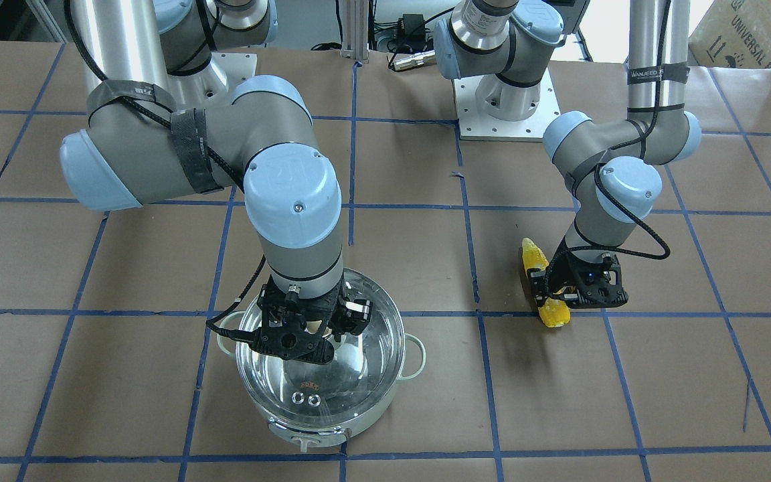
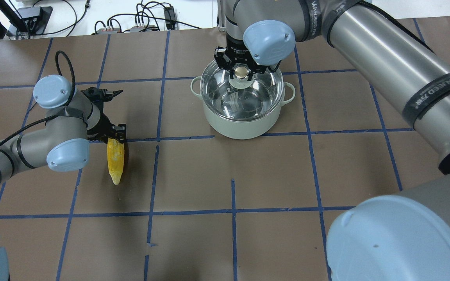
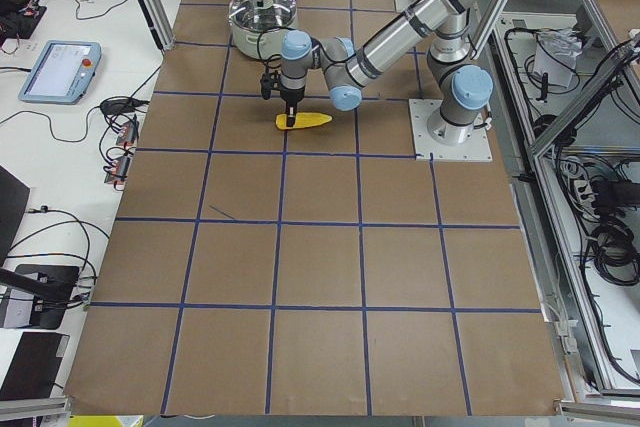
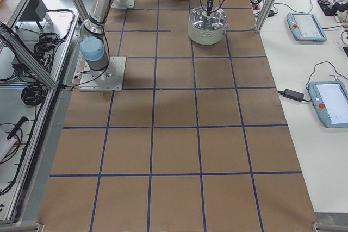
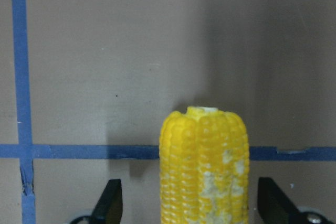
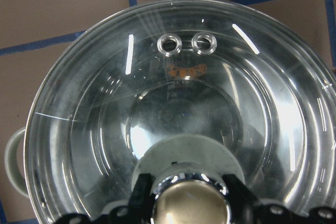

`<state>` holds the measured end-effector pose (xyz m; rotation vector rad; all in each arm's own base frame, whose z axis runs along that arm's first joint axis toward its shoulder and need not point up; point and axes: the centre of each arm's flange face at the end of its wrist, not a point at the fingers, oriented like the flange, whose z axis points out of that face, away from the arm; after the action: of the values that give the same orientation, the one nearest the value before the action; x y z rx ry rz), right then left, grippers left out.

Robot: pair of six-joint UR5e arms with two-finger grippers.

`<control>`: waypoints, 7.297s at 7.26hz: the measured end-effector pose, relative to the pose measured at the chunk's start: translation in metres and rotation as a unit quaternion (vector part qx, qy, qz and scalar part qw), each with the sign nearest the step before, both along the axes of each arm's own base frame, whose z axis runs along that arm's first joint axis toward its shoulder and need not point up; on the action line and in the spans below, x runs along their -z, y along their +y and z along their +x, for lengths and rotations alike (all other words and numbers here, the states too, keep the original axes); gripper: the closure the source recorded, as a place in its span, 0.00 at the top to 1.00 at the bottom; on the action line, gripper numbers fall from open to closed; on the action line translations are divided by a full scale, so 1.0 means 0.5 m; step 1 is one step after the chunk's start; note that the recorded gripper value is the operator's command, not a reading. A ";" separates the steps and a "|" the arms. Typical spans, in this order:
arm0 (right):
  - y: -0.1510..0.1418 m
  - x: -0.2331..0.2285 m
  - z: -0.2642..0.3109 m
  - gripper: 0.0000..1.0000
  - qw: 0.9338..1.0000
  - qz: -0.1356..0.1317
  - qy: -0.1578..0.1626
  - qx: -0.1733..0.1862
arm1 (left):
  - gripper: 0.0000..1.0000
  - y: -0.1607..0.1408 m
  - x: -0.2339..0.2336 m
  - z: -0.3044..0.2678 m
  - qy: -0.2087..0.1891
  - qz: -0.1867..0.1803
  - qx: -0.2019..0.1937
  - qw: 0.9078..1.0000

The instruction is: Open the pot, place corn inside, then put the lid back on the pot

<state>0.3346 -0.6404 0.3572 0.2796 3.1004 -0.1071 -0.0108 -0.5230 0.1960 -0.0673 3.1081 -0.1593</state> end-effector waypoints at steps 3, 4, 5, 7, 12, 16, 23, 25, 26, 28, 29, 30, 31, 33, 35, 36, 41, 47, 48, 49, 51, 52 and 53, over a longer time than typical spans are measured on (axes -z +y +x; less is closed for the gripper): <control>-0.013 -0.093 -0.034 0.18 1.000 -0.015 0.000 -0.001 | 0.13 -0.007 -0.076 0.006 -0.005 0.016 -0.020 1.000; -0.025 -0.115 -0.087 0.18 1.000 -0.009 0.004 -0.007 | 0.11 -0.021 -0.125 0.011 -0.014 0.028 -0.030 0.999; -0.043 -0.132 -0.166 0.18 1.000 -0.002 0.008 -0.014 | 0.11 -0.041 -0.177 0.010 -0.019 0.039 -0.041 0.998; -0.082 -0.142 -0.329 0.15 0.999 0.006 0.014 -0.040 | 0.10 -0.077 -0.275 0.000 -0.018 0.056 -0.059 0.997; -0.098 -0.033 -0.718 0.07 0.994 0.064 0.012 -0.087 | 0.08 -0.115 -0.419 -0.048 -0.012 0.066 -0.073 0.995; -0.071 0.022 -0.766 0.06 0.993 0.083 0.005 -0.081 | 0.08 -0.106 -0.447 -0.062 0.001 0.057 -0.071 0.996; -0.071 0.025 -0.763 0.07 0.993 0.084 0.004 -0.083 | 0.06 -0.069 -0.489 -0.226 0.009 0.043 -0.096 0.994; -0.071 0.025 -0.763 0.07 0.993 0.084 0.004 -0.082 | 0.06 -0.066 -0.508 -0.442 0.007 0.016 -0.078 0.997; -0.071 0.024 -0.763 0.07 0.993 0.083 0.004 -0.081 | 0.06 -0.100 -0.495 -0.537 0.011 0.002 -0.066 0.998; -0.071 0.023 -0.762 0.07 0.993 0.083 0.004 -0.081 | 0.06 -0.218 -0.419 -0.674 0.018 -0.013 -0.049 0.999; -0.072 0.022 -0.762 0.07 0.993 0.082 0.004 -0.081 | 0.06 -0.264 -0.379 -0.727 0.020 -0.016 -0.035 0.999; -0.072 0.020 -0.761 0.07 0.993 0.081 0.004 -0.081 | 0.06 -0.288 -0.347 -0.767 0.019 -0.016 -0.017 1.000; -0.072 0.020 -0.761 0.07 0.993 0.081 0.004 -0.081 | 0.15 -0.297 -0.320 -0.788 0.016 -0.012 0.000 1.000; -0.072 0.021 -0.760 0.07 0.993 0.081 0.003 -0.081 | 1.00 -0.301 -0.288 -0.804 0.012 -0.004 0.008 1.000; -0.072 0.018 -0.760 0.07 0.994 0.080 0.004 -0.081 | 1.00 -0.296 -0.275 -0.807 0.010 0.002 0.008 1.000; -0.073 0.017 -0.760 0.07 0.994 0.079 0.004 -0.080 | 1.00 -0.293 -0.269 -0.806 0.008 0.006 0.008 1.000; -0.038 -0.121 -0.625 0.07 0.996 0.038 0.016 -0.082 | 1.00 -0.312 -0.377 -0.720 0.018 -0.025 -0.015 0.999; 0.028 -0.144 -0.297 0.07 0.997 0.026 0.017 -0.066 | 1.00 -0.341 -0.509 -0.450 0.010 -0.012 0.012 1.000; 0.034 -0.141 -0.262 0.07 0.998 0.023 0.013 -0.055 | 1.00 -0.349 -0.538 -0.384 0.021 -0.017 0.019 0.999; 0.037 -0.133 -0.220 0.07 0.999 0.016 0.010 -0.045 | 1.00 -0.357 -0.562 -0.312 0.035 -0.023 0.023 0.999; 0.041 -0.092 -0.095 0.07 0.999 -0.009 0.006 -0.032 | 1.00 -0.383 -0.570 -0.177 0.068 -0.030 0.017 0.997; 0.041 -0.065 -0.048 0.07 0.999 -0.016 0.003 -0.031 | 1.00 -0.396 -0.561 -0.138 0.077 -0.032 0.011 0.996; 0.041 -0.043 -0.018 0.07 1.000 -0.018 -0.001 -0.025 | 1.00 -0.412 -0.545 -0.119 0.079 -0.032 0.007 0.996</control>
<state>0.3256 -0.6197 0.3788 0.2009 3.0979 -0.1600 -0.0703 -0.7289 0.4687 -0.0622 3.2620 -0.2665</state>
